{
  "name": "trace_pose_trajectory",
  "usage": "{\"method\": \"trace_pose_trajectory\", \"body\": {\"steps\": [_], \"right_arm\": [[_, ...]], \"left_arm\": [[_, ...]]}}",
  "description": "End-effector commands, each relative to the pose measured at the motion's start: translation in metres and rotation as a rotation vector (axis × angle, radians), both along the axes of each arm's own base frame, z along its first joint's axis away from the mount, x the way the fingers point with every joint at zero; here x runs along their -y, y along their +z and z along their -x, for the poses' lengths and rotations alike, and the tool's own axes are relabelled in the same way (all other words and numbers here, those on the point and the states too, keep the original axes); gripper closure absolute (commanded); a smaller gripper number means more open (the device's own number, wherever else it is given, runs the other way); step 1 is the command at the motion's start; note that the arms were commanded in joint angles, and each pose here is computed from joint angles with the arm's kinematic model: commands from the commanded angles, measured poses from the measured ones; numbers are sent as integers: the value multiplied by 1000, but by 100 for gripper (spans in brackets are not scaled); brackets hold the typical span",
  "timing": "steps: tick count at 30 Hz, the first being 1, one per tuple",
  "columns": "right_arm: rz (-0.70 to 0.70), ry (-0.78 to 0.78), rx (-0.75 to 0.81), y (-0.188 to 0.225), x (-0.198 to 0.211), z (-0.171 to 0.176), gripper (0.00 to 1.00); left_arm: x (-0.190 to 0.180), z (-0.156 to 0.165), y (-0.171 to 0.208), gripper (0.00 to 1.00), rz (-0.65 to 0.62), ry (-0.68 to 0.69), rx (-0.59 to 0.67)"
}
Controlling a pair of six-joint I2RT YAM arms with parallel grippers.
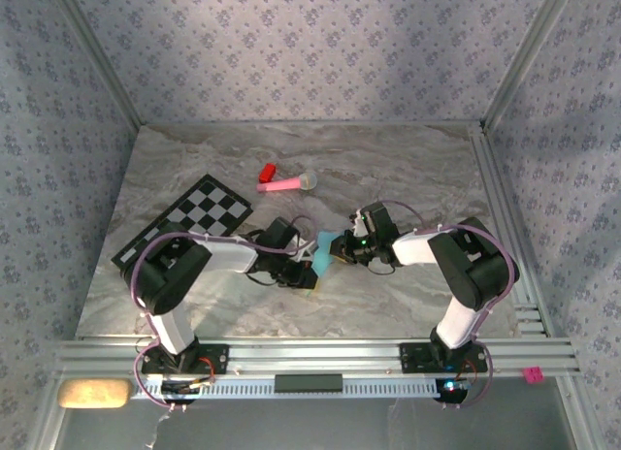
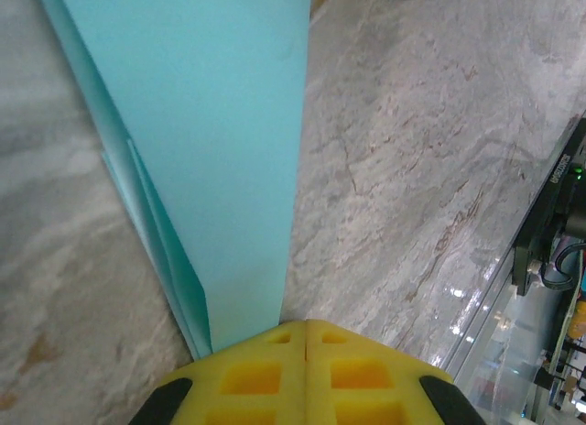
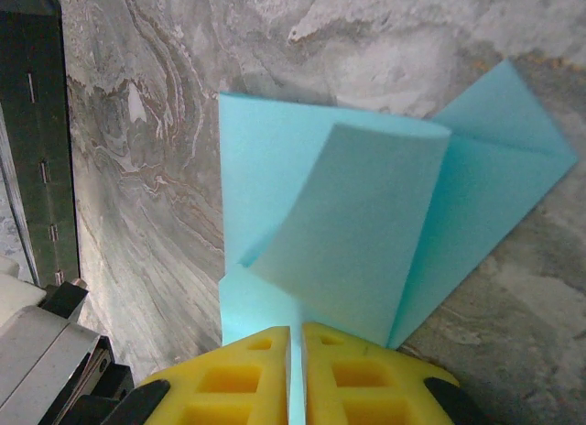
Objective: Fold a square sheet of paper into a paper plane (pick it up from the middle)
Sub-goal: Fold the wing for the fifth time at the center of the table.
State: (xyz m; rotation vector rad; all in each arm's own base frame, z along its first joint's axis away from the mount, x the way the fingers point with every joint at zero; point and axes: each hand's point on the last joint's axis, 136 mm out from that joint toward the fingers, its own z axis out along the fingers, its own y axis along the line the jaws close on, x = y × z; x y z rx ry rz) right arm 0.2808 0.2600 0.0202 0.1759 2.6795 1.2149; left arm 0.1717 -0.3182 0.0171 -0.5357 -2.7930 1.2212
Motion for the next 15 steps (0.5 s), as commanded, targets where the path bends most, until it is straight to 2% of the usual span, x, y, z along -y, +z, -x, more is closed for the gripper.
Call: {"method": "trace_pose_trajectory", "body": {"steps": [1, 7, 15], "right_arm": [[210, -69, -107, -55, 33, 15, 87], [201, -50, -82, -47, 26, 12, 87], [129, -1, 90, 13, 6, 2, 83]], "left_arm": [[-26, 23, -20, 92, -116, 5, -80], [-23, 18, -17, 93, -107, 12, -70], [-21, 15, -20, 96, -99, 34, -75]]}}
